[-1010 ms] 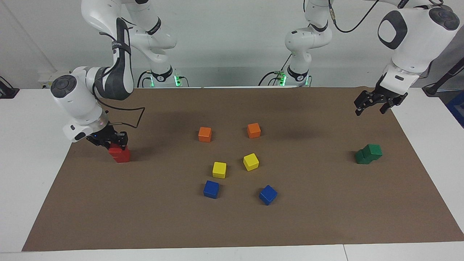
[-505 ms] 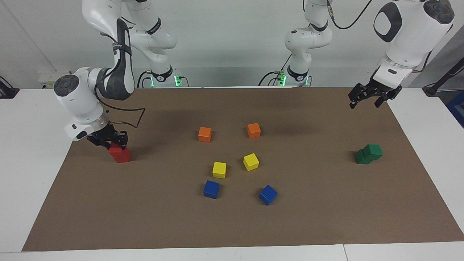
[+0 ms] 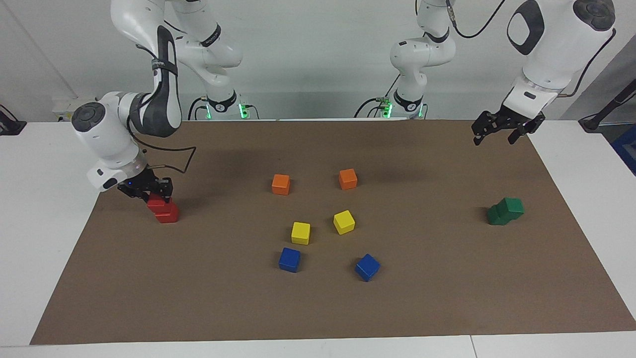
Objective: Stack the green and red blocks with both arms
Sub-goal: 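Lower the red block onto the placed red block and open the right gripper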
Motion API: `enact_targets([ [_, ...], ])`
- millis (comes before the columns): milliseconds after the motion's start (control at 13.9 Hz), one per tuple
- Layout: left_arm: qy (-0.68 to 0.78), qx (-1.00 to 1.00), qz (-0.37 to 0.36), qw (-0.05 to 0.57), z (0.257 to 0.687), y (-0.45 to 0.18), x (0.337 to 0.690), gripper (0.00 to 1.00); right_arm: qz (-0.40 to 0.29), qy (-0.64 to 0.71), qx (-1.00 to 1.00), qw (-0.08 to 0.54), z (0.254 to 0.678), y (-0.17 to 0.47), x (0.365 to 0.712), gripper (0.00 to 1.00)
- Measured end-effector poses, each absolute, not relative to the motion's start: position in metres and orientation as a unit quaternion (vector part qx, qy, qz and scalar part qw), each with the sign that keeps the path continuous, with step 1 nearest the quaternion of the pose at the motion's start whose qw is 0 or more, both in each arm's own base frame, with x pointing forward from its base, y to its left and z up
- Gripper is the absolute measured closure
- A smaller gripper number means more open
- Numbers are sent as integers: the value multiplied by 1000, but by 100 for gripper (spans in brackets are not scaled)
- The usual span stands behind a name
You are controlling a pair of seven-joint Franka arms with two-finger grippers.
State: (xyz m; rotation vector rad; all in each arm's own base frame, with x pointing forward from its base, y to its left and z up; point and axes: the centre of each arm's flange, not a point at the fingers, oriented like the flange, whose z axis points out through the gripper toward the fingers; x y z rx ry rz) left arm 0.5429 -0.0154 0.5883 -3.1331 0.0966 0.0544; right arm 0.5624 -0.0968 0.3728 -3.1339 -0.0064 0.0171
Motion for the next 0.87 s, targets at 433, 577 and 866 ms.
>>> enact_targets([
  [433, 31, -999, 11, 3, 589, -16, 544, 0, -13, -1, -1000, 1, 368, -97, 557, 44],
  [577, 30, -1000, -6, 3, 592, -15, 548, 0, -13, -1, -1000, 1, 368, -97, 555, 44],
  [866, 10, -1000, -16, 3, 594, -15, 550, 0, -12, -5, -1000, 1, 368, -96, 552, 44],
])
